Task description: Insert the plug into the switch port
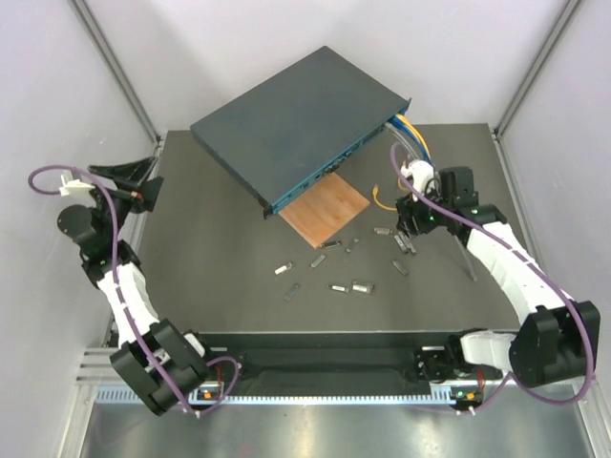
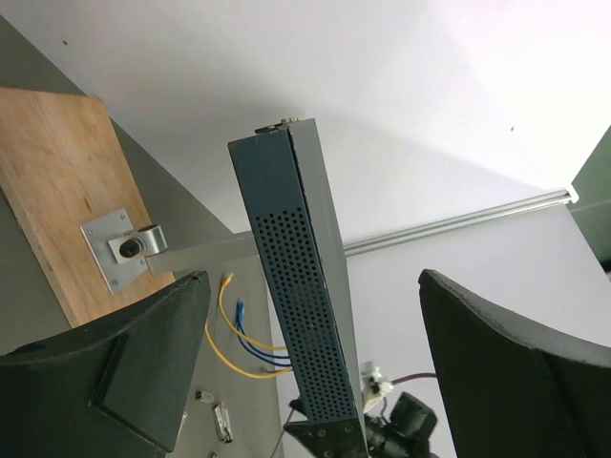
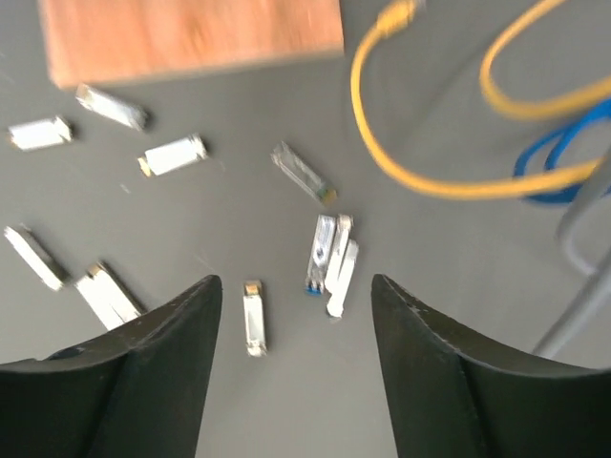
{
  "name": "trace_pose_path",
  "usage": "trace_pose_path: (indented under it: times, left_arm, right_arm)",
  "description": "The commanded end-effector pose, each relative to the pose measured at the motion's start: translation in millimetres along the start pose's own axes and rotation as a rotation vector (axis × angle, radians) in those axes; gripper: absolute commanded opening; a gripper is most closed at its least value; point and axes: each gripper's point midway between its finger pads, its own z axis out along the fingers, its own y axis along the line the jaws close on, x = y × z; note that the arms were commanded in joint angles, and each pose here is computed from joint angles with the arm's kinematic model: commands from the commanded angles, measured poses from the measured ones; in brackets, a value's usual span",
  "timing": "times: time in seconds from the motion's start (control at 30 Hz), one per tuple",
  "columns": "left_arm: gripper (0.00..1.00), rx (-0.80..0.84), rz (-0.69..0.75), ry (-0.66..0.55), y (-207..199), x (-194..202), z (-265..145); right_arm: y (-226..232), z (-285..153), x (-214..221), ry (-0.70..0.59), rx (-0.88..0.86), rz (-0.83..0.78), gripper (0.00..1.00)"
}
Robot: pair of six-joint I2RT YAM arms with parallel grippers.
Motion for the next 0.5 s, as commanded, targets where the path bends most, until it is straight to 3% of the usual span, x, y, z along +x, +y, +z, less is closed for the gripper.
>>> trace_pose_path:
  times: [0.0, 0.17, 0.47]
  left_arm:
    - [0.94, 0.058, 0.059, 0.010, -21.1, 1.5, -17.9]
    - [0.94, 0.059, 0.096, -0.022, -25.2, 1.2, -22.1]
    - [0.95, 0.042, 0.199, -0.003, -31.2, 1.1, -21.6]
  right_arm:
    - [-6.9, 11.3, 36.7, 0.104, 0.012, -0.035, 0.61]
    - [1.4, 31.0, 94.9, 0.266, -0.044, -0.033, 0.57]
    - [14.1, 44.6, 123.6, 0.363, -0.092, -0.085, 0.63]
